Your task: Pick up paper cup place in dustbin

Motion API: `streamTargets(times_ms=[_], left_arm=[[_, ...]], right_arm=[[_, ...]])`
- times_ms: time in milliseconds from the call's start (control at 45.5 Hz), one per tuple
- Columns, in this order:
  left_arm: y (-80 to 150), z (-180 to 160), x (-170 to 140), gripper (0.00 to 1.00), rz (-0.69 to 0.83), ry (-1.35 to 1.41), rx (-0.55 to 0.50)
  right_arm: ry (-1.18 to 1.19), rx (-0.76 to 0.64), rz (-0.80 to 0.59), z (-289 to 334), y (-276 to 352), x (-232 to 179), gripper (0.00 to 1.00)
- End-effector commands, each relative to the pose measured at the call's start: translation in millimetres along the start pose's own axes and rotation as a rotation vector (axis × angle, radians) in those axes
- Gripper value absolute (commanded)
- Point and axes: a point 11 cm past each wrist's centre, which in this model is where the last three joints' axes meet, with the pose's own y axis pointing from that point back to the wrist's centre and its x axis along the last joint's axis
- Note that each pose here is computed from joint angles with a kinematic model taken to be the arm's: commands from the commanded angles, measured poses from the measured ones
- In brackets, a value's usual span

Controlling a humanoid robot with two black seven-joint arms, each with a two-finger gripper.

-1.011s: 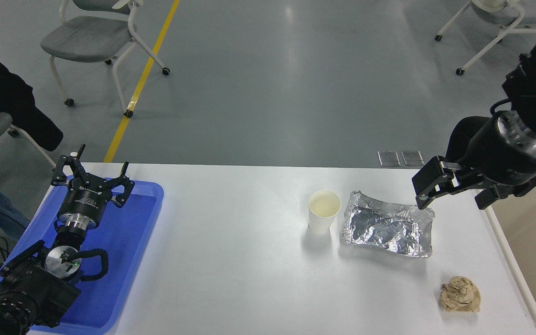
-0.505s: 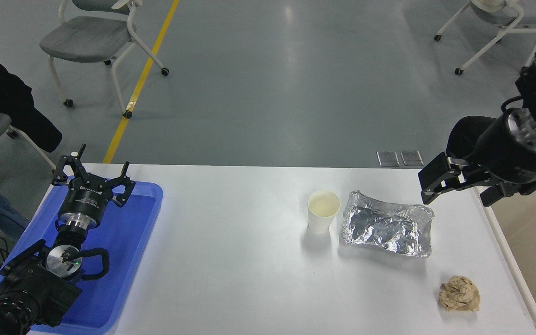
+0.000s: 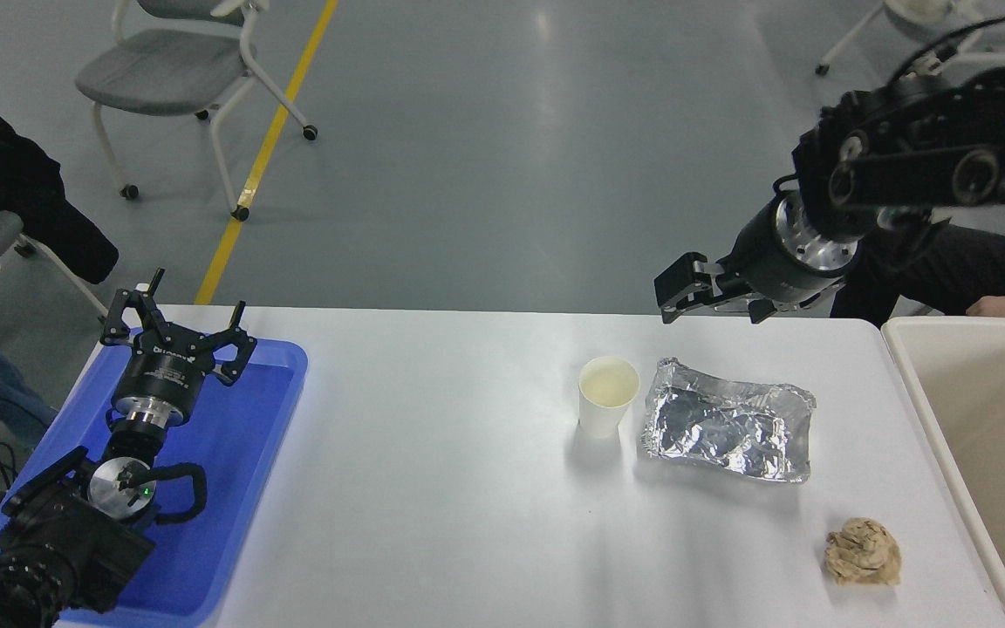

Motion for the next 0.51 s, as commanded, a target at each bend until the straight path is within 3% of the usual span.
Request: streamTargets(times_ms=[0,484], left_arm=[[0.0,0.5,0.1,1.00,0.000,-0.001,0.000],[0.6,1.5,0.9,1.00,0.002,-0.002,-0.003]], right_arm=[[-0.076,0.088,0.072,-4.6,-68.8,-8.5,1.00],[-0.095,0.110,0.050,17.2,-142.4,-58.0,1.00]])
